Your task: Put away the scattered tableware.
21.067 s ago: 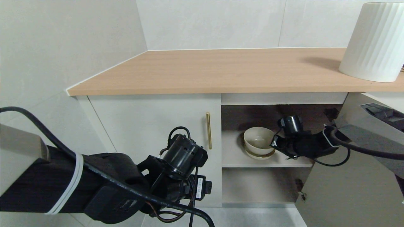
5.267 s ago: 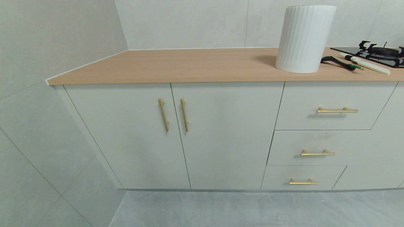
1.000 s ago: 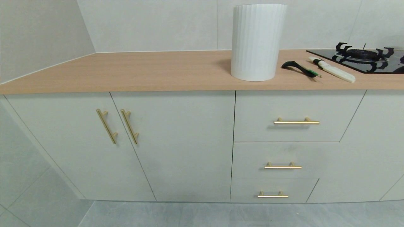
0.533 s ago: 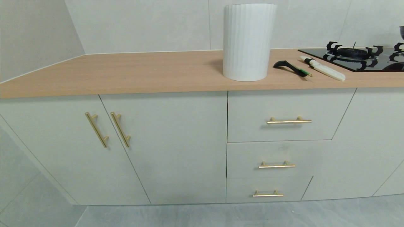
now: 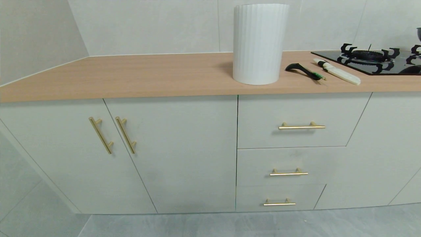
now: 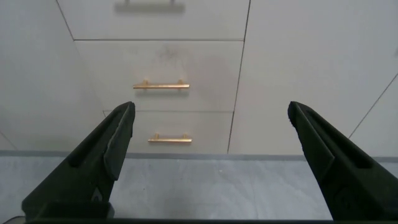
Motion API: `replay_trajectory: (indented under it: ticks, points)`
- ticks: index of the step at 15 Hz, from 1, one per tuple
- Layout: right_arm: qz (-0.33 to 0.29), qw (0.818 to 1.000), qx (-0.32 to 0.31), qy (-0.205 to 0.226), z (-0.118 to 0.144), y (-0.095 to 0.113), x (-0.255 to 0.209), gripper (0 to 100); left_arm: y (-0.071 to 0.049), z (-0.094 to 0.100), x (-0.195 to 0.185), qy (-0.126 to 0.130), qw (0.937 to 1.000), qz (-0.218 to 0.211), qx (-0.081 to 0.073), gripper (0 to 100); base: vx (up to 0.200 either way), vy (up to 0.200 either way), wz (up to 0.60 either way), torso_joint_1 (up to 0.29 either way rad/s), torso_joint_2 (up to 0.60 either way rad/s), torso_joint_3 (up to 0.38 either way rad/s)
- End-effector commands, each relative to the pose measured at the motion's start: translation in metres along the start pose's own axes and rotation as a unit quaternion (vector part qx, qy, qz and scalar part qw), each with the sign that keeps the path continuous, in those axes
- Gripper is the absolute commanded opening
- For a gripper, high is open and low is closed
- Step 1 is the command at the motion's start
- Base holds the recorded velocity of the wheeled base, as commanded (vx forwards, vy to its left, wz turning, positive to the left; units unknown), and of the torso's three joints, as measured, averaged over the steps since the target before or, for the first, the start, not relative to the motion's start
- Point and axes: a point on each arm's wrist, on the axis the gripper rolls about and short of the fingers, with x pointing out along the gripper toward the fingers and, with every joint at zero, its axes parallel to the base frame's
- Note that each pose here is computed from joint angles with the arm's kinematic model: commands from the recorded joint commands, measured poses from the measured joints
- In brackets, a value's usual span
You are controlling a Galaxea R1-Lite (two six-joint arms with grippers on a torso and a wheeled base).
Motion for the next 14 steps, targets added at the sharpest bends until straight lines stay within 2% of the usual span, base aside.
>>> replay_trajectory:
  ticks: [1,3,6,8,11,14]
  points:
    - [0.023,1.0,0.008,-0.001,0.02,0.0,0.0,100,0.0,0.0,0.0,0.0,1.0,0.0,0.0,100,0.0,0.0,0.0,0.0,0.0,0.0]
    - [0.068,0.996,0.007,0.058,0.02,0.001,0.01,100,0.0,0.0,0.0,0.0,1.0,0.0,0.0,100,0.0,0.0,0.0,0.0,0.0,0.0]
    - [0.119,0.984,0.007,0.136,0.035,0.002,0.035,100,0.0,0.0,0.0,0.0,1.0,0.0,0.0,100,0.0,0.0,0.0,0.0,0.0,0.0]
    - [0.143,0.966,0.001,0.215,0.05,0.007,0.071,100,0.0,0.0,0.0,0.0,1.0,-0.001,0.0,100,0.0,0.0,0.0,0.0,0.0,0.0]
    - [0.159,0.937,-0.01,0.31,0.056,0.019,0.128,100,0.0,0.0,0.0,0.0,1.0,0.0,0.0,100,0.0,0.0,0.0,0.0,0.0,0.0]
    - [0.157,0.929,-0.011,0.336,0.048,0.027,0.174,100,0.0,0.0,0.0,0.0,1.0,0.0,0.0,100,0.0,0.0,0.0,0.0,0.0,0.0]
